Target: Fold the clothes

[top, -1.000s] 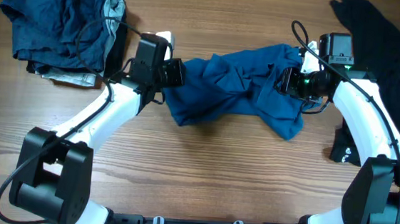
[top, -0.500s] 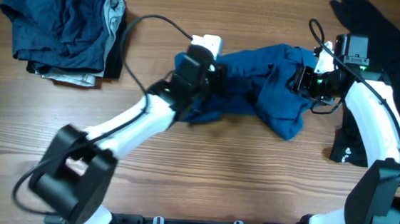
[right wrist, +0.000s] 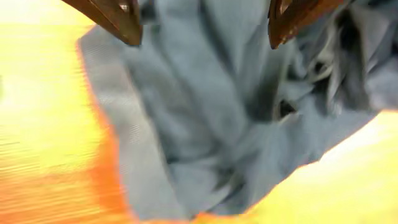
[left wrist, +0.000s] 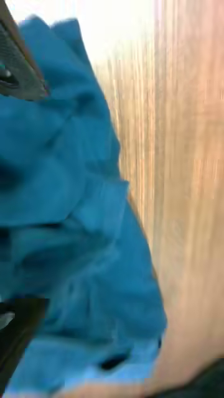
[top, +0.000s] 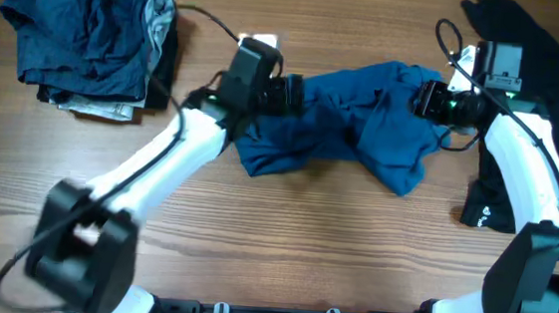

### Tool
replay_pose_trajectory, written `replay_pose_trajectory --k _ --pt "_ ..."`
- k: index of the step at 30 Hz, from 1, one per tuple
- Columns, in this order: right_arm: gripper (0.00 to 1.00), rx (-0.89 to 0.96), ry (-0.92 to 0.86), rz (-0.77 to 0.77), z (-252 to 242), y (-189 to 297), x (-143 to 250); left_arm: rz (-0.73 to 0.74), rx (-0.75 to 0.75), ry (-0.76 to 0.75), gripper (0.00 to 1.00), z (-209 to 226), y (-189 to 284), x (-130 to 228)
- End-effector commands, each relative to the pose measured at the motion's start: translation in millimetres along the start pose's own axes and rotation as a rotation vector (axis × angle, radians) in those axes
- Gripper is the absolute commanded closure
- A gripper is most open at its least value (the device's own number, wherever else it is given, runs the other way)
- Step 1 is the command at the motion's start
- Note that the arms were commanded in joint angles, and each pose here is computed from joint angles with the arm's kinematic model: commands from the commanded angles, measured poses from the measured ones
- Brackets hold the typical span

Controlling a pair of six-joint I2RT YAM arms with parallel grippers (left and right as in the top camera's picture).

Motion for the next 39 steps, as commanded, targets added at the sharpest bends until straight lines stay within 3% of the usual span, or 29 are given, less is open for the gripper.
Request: replay_pose_trajectory --k 1,7,12,15,17,20,24,27,32,36,39 --pt "0.33 0.094 -0.006 -0.033 -40.5 -16.9 -13.8 -0.055 0.051 -0.005 0.0 -12.1 54.0 -15.1" --pt "0.33 0.058 0.086 -0.015 -61.4 -73.0 -13.2 0.009 0.003 0.003 0.0 -2.6 58.5 -5.3" --pt "0.33 -0.011 0.095 0.022 -62.2 -101.7 -3.7 0.046 -0.111 0.098 0.0 44.0 62.1 -13.1" --pt "0.46 -0.011 0.093 0.024 -64.0 -108.9 -2.3 0.044 -0.145 0.142 0.0 62.7 65.8 -18.4" --pt "0.74 -0.012 0.09 0.028 -64.2 -109.6 -1.4 0.032 -0.162 0.166 0.0 72.7 71.1 -22.7" --pt "0.94 -0.013 0.074 0.044 -64.1 -109.5 1.1 0.037 -0.184 0.188 0.0 82.2 74.0 -23.5" --pt "0.96 -0.071 0.067 -0.004 -49.0 -69.2 -19.0 0.054 -0.23 0.235 0.0 101.9 79.2 -23.6" --pt "0.96 -0.185 0.113 -0.099 -19.9 -5.1 -48.5 0.031 -0.244 0.261 0.0 111.9 87.3 -28.3" --pt "0.96 -0.326 0.301 -0.188 62.0 70.1 -50.2 -0.019 -0.242 0.273 0.0 115.7 105.2 -35.0" --pt "0.96 -0.472 0.5 -0.129 177.8 64.2 -11.1 -0.042 -0.271 0.282 0.0 121.8 109.8 -37.5" --pt "0.96 -0.547 0.568 -0.094 231.3 48.8 13.7 -0.112 -0.281 0.321 0.0 134.1 133.1 -46.0"
Point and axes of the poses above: each gripper's point midway between its finger pads, its own y axis back along the fingers, its own z axis along the line the jaws close on, x = y × z, the point moved 8 cm from there along y, back along the fingers, and after that the axes turned 4 degrees about y, right-handed, at the moved point
